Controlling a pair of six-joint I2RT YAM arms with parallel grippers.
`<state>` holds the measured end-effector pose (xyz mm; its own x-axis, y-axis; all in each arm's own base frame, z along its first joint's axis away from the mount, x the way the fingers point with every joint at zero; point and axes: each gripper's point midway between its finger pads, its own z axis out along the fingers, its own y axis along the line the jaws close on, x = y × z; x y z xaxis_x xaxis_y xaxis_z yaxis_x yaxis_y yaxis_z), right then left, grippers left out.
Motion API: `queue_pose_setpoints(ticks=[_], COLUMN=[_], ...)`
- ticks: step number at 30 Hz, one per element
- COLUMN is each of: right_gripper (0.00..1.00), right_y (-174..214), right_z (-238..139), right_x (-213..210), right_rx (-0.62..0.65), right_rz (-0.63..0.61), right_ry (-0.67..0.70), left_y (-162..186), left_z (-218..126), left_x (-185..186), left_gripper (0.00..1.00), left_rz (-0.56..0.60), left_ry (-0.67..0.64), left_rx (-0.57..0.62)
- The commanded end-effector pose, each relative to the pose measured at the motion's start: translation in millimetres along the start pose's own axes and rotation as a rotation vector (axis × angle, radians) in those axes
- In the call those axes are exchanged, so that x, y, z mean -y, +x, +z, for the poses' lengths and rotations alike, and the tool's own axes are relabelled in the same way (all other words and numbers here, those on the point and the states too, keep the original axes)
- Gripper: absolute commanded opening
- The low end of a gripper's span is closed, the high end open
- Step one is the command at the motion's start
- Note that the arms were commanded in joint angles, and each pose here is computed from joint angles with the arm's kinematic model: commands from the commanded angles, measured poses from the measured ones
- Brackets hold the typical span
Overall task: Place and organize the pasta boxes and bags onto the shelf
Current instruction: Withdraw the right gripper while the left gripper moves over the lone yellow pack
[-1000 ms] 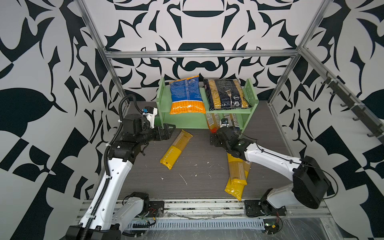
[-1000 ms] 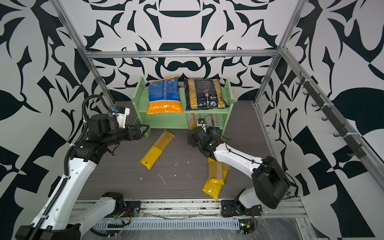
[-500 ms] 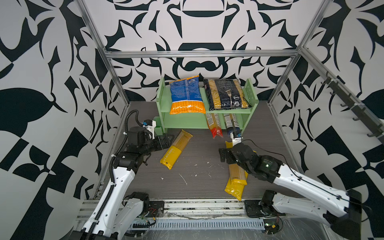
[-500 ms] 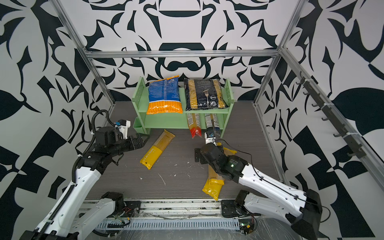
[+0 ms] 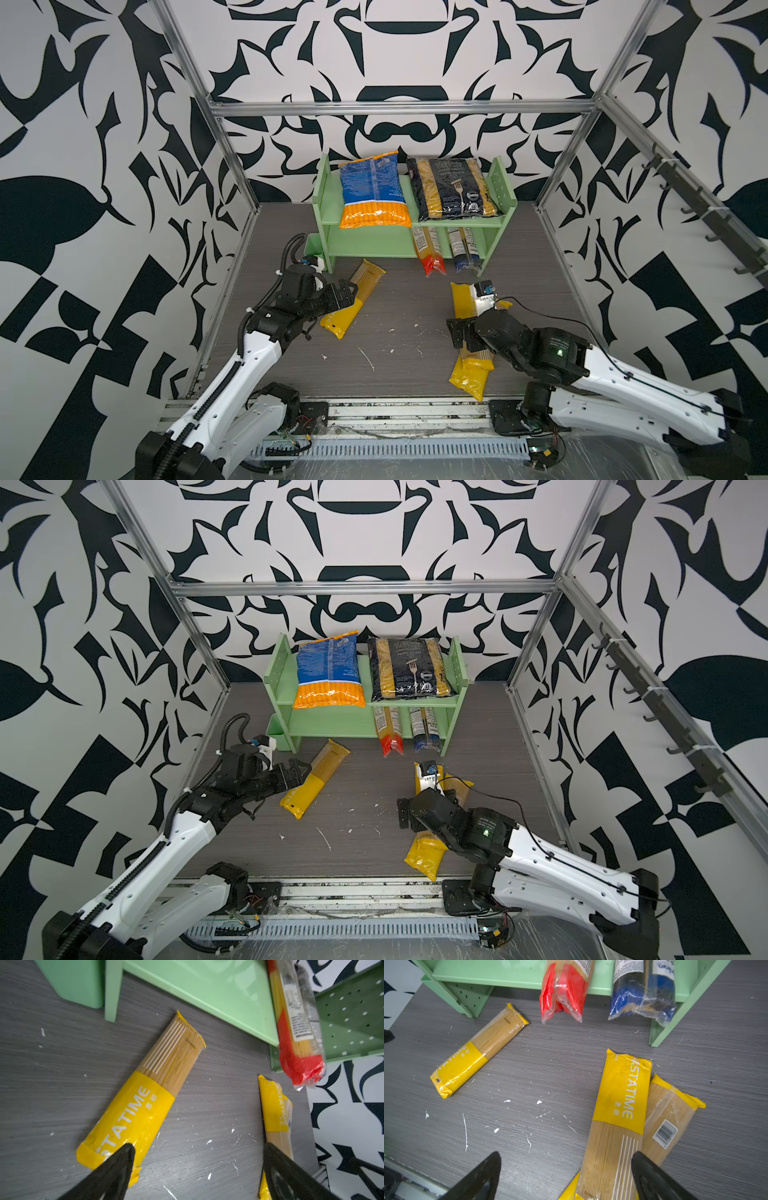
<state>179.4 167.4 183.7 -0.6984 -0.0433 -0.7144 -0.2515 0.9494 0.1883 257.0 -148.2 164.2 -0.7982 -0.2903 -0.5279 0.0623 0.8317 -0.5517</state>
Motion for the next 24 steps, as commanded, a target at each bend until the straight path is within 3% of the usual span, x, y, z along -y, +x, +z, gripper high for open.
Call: queue_pose_setpoints(ticks=[1,14,24], right_gripper=[1.00,1.00,1.00], right_y=[-5,-7,4], right_z=[-7,-19,-24], right_x=[1,1,16], right_rx=[0.025,0.052,0.059], right_rz=[0.004,-0.018,-0.013], right_ry=[-0.008,-0.060,-0.056], left_y=[14,60,74], left_z=[12,45,61], left_x=[-12,-56,-47], left_gripper=[0.99,0.99,0.99], left_rz=[-0.012,-0.076,-0.056], left_ry=[-0.091,-0.287,-0.298], left_rx=[-0.002,-0.060,-0.102])
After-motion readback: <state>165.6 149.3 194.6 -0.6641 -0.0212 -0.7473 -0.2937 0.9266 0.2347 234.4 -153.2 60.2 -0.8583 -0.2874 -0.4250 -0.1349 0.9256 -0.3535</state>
